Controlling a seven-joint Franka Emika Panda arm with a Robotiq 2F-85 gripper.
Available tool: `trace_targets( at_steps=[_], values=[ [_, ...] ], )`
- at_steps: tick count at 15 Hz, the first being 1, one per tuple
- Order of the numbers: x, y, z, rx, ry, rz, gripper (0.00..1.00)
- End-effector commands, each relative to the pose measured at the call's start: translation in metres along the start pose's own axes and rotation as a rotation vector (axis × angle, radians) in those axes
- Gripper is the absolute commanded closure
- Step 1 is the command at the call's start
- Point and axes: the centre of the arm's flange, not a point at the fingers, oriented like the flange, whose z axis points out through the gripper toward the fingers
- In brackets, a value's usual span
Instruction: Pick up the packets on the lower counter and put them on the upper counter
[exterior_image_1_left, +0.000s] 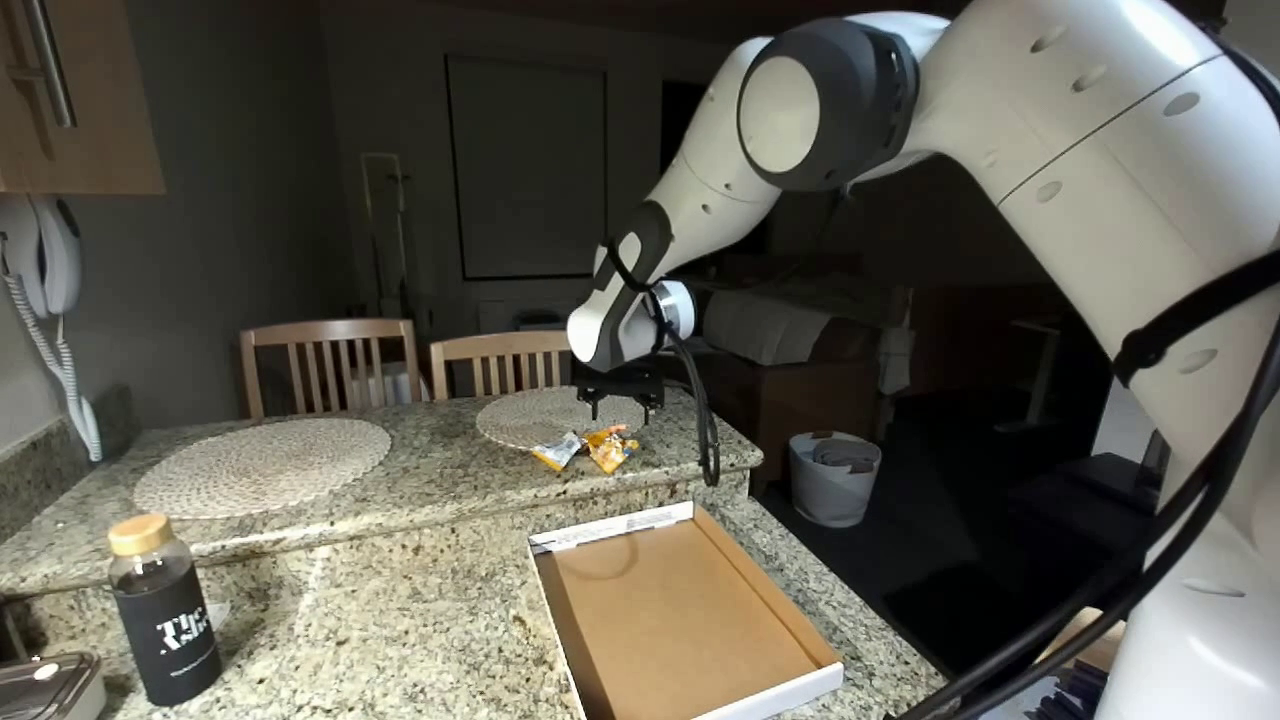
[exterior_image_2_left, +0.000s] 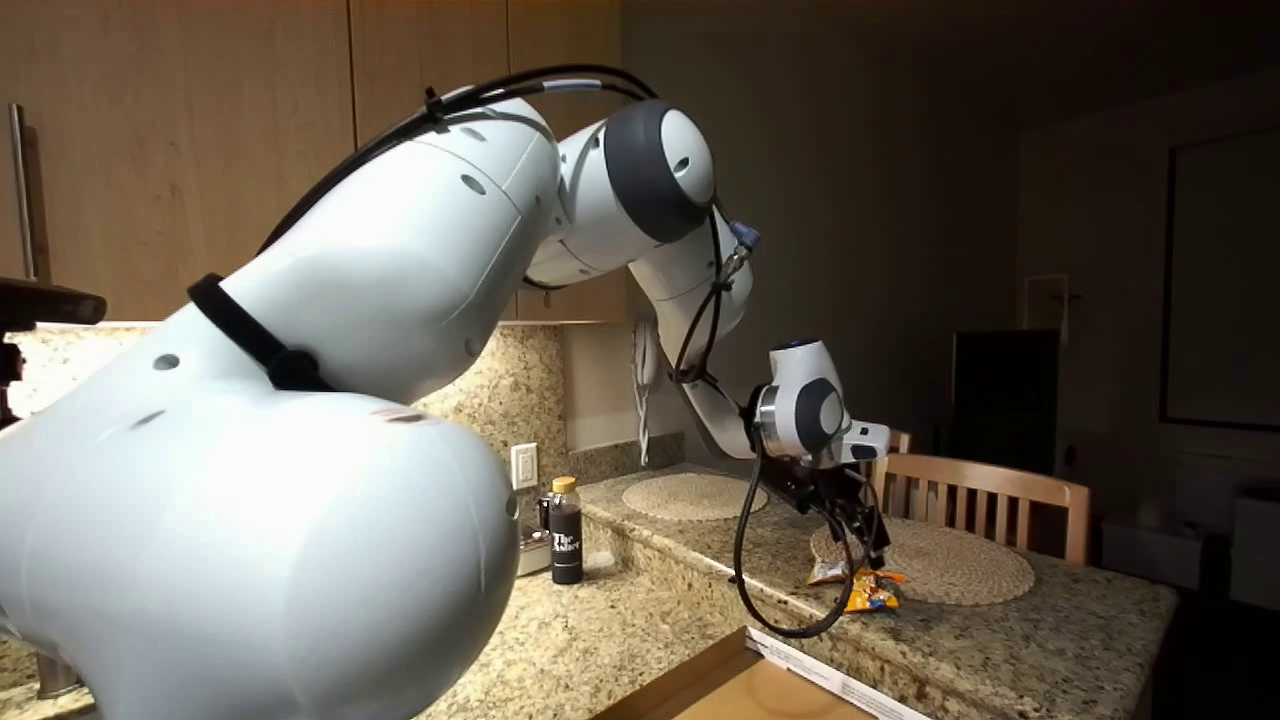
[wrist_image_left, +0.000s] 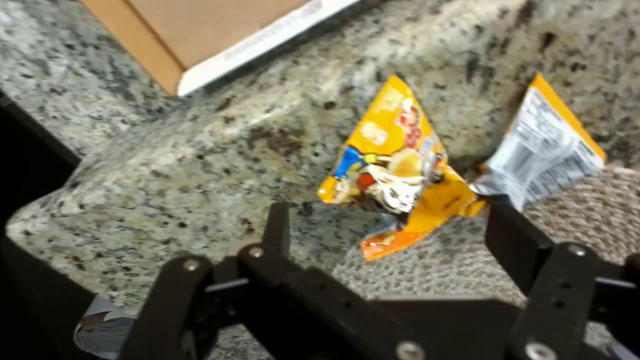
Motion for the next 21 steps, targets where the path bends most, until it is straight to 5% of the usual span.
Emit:
trace_targets(
  at_steps=[1,10,14,16,21],
  values=[
    [-0.038,0.062,-0.037,-0.116,-0.066,-0.153,0.00],
    [-0.148,0.135,-0.026,-0.340,-0.101,-0.636,0.00],
    [-0.152,0.167,-0.042,-0.248,-0.041,-0.849,0.00],
    [-0.137,0.189,-0.055,-0.130,-0.031,-0.890,0.00],
    [-0.110,0.222,-0.061,0.042,-0.128,-0.971,0.00]
  ],
)
